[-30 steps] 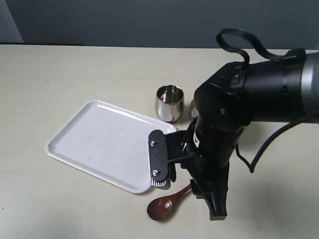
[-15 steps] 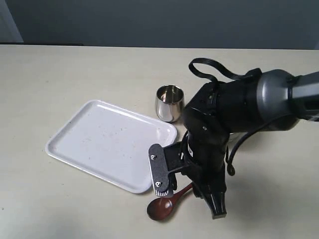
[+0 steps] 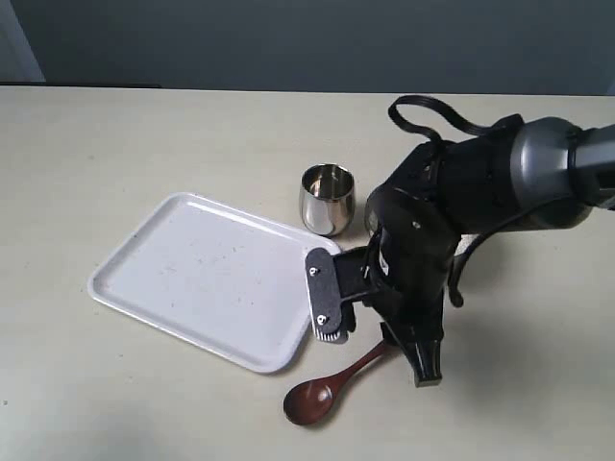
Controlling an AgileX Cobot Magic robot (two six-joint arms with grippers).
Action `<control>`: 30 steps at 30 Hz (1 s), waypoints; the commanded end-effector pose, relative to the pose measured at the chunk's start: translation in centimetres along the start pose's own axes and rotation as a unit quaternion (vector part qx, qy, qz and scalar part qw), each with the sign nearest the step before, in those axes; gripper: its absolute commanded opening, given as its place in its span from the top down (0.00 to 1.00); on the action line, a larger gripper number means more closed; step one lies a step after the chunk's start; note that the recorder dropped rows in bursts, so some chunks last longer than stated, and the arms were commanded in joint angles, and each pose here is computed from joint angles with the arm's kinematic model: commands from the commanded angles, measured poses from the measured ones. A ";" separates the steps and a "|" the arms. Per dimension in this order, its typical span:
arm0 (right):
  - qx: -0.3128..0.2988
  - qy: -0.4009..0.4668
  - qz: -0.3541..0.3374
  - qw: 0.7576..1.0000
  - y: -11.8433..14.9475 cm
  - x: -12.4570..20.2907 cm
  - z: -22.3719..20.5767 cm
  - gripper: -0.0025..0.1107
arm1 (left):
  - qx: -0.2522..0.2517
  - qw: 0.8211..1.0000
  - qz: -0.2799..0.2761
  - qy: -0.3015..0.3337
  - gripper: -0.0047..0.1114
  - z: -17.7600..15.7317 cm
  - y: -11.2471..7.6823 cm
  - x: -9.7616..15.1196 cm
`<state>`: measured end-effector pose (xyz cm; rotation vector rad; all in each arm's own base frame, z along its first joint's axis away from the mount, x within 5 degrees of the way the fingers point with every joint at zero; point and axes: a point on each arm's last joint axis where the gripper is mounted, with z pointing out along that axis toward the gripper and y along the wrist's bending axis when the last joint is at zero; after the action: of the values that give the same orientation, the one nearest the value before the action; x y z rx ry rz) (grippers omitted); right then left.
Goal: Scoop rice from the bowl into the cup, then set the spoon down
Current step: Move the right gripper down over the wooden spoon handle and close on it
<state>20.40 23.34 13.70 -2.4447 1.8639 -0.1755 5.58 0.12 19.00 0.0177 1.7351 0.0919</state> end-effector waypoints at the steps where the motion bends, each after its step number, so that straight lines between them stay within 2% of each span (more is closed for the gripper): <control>1: -0.009 -0.017 0.032 0.999 -0.2 0.3 0.1 0.58 | 0.000 1.000 -0.001 -0.011 0.96 -0.1 0.0 -0.2; 6: -0.011 -0.017 0.032 0.999 -0.1 0.3 0.1 0.59 | 0.000 1.000 -0.001 -0.011 0.96 -0.1 0.0 -0.2; 12: -0.020 -0.018 0.040 0.999 0.0 0.3 0.1 0.70 | 0.000 1.000 -0.001 -0.011 0.96 -0.1 0.0 -0.2; 14: -0.036 -0.015 0.048 0.998 0.3 0.3 0.1 0.67 | 0.000 1.000 -0.001 -0.011 0.96 -0.1 0.0 -0.2; 17: -0.045 -0.010 0.049 0.998 0.5 0.4 0.1 0.55 | 0.000 1.000 -0.001 -0.011 0.96 -0.1 0.0 -0.2; 19: -0.042 -0.011 0.048 0.998 0.4 0.4 0.1 0.52 | 0.000 1.000 -0.001 -0.011 0.96 -0.1 0.0 -0.2; 27: -0.034 -0.020 0.034 0.999 0.3 0.2 0.3 0.51 | 0.000 1.000 -0.001 -0.011 0.96 -0.1 0.0 -0.2; 30: -0.050 -0.014 0.035 0.998 0.4 0.0 1.6 0.51 | 0.000 1.000 -0.001 -0.011 0.96 -0.1 0.0 -0.2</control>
<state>20.19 23.30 12.86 -2.4081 1.9852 -0.0522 5.58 0.12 19.00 0.0161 1.7351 0.0905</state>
